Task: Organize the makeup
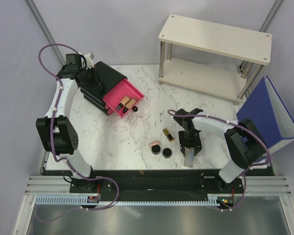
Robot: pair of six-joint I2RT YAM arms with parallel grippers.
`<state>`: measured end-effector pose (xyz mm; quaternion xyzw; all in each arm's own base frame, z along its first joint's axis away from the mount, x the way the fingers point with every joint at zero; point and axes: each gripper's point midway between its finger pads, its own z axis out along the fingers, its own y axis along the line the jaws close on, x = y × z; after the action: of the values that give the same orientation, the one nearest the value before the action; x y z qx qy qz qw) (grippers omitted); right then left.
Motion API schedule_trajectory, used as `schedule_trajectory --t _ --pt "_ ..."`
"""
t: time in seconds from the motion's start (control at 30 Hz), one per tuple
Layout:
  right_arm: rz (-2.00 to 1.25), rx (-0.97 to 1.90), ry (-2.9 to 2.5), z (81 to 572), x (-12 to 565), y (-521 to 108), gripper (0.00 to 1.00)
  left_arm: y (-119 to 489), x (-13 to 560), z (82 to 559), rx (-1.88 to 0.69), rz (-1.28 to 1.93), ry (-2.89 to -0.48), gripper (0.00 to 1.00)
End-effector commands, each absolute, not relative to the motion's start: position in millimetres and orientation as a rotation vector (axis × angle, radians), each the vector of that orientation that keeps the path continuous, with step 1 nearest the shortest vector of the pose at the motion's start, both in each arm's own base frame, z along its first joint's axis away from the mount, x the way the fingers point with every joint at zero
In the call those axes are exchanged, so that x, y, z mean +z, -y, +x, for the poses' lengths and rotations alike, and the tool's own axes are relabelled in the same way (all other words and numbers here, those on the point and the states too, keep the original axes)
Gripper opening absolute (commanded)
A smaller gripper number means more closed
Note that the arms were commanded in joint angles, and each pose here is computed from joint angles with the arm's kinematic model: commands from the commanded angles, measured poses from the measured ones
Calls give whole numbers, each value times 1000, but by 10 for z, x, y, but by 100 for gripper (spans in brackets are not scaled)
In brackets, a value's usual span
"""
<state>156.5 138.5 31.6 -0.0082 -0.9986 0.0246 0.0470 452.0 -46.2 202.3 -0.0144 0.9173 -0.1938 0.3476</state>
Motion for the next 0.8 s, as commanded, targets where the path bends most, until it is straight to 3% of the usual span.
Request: schedule_trajectory --t 0.0,0.03,0.07,0.1,0.17,0.5,0.77 --pt "-15 76 3058 1558 202 -1367 57 318 1287 3997 -422 -88 -2721 13" --pt "-15 70 3064 1563 163 -1370 54 318 1291 3997 -422 -87 -2721 13" --pt "-12 57 3068 1570 149 -1384 44 318 1295 4000 -422 -87 -2719 13" --pt "-10 29 3082 1593 159 -1416 18 312 1293 4005 -418 -88 -2720 13" --pt "-17 -35 3128 1701 189 -1503 0 311 1290 4009 -418 -86 -2721 13" --pt "78 -371 3388 2770 1080 -2230 0 303 1288 4029 -408 -85 -2725 13" --pt "88 -1110 3444 3698 2020 -3316 0 326 1258 4029 -429 -86 -2734 13"
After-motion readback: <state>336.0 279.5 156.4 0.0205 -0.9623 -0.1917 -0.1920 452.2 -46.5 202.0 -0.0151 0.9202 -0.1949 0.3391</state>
